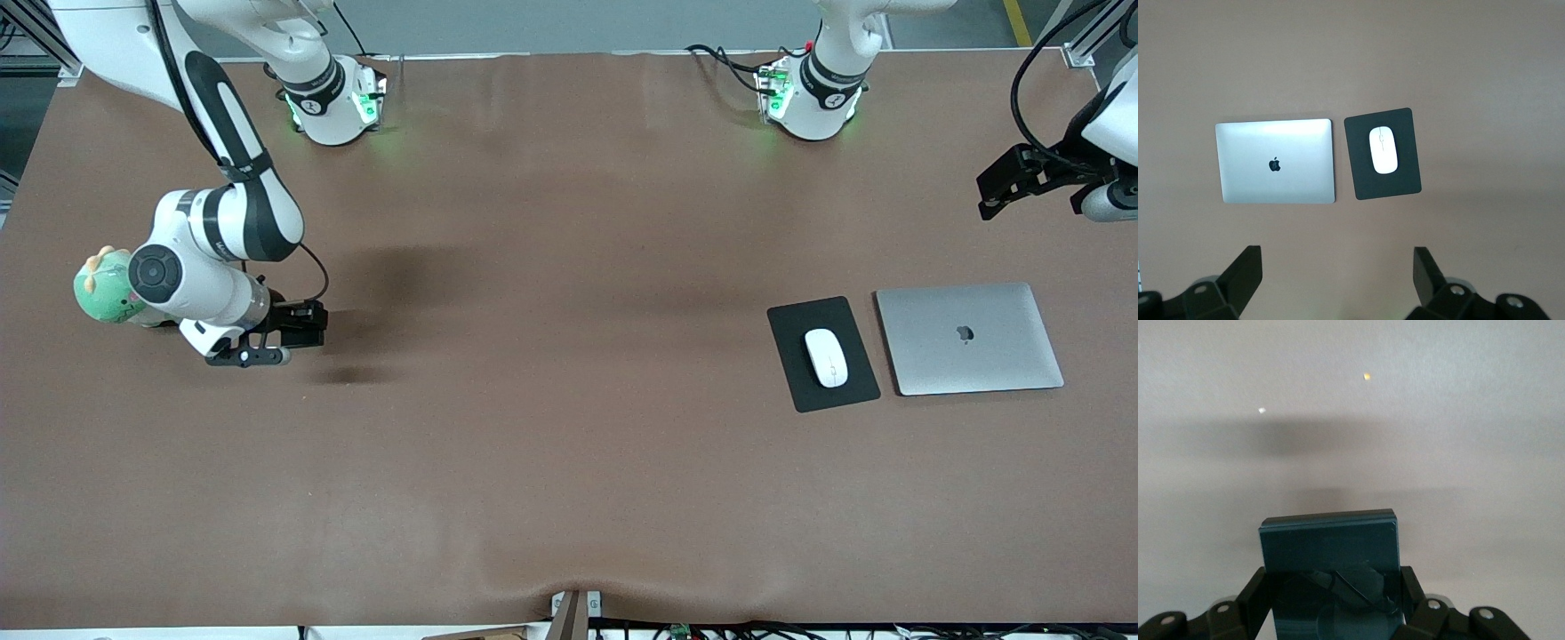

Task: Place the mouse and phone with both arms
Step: 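Carry the black phone with the right gripper toward the green plush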

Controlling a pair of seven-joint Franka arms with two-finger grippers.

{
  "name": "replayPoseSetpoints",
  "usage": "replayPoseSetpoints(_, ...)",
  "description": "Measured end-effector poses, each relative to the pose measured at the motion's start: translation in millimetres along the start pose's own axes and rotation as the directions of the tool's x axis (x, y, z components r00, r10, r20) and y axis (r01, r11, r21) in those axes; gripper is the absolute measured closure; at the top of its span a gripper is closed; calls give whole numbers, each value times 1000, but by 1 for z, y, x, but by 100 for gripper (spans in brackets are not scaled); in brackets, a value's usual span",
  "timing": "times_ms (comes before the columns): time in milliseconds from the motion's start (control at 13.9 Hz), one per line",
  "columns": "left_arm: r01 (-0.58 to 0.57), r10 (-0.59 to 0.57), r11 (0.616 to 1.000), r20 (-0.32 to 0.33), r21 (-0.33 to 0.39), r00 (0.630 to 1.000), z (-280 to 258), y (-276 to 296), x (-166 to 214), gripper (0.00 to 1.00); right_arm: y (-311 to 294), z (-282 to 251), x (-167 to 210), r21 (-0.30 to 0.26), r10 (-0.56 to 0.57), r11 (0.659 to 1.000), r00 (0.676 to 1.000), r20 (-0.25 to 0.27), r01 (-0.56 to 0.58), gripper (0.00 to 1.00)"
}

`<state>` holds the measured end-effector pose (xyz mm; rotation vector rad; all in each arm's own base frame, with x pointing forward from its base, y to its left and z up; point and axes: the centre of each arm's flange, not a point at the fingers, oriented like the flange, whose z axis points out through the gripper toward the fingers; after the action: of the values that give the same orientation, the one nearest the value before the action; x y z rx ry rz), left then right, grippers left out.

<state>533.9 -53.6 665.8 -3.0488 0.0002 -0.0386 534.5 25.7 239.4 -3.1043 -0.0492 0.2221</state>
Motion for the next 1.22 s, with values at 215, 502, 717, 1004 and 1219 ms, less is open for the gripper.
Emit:
replayPoseSetpoints(215,0,0,1000,0,0,1000,0,0,0,0,39,13,-14,0,-53,999,998,-16,53,19)
replayPoseSetpoints(502,0,0,1000,16,2,1000,1,0,-2,0,105,27,-33,6,-86,996,996,-38,86,19)
replayPoseSetpoints(717,-1,1,1000,26,3,1000,2,0,-3,0,105,51,-52,-14,-91,996,993,-80,90,19)
replayPoseSetpoints(1004,-3,3,1000,30,-11,1000,2,2,-3,0,103,71,-66,-15,-89,996,994,-70,88,19)
replayPoseSetpoints(1219,-3,4,1000,33,-20,999,3,3,-4,0,107,77,-68,-12,-77,997,995,-58,76,19)
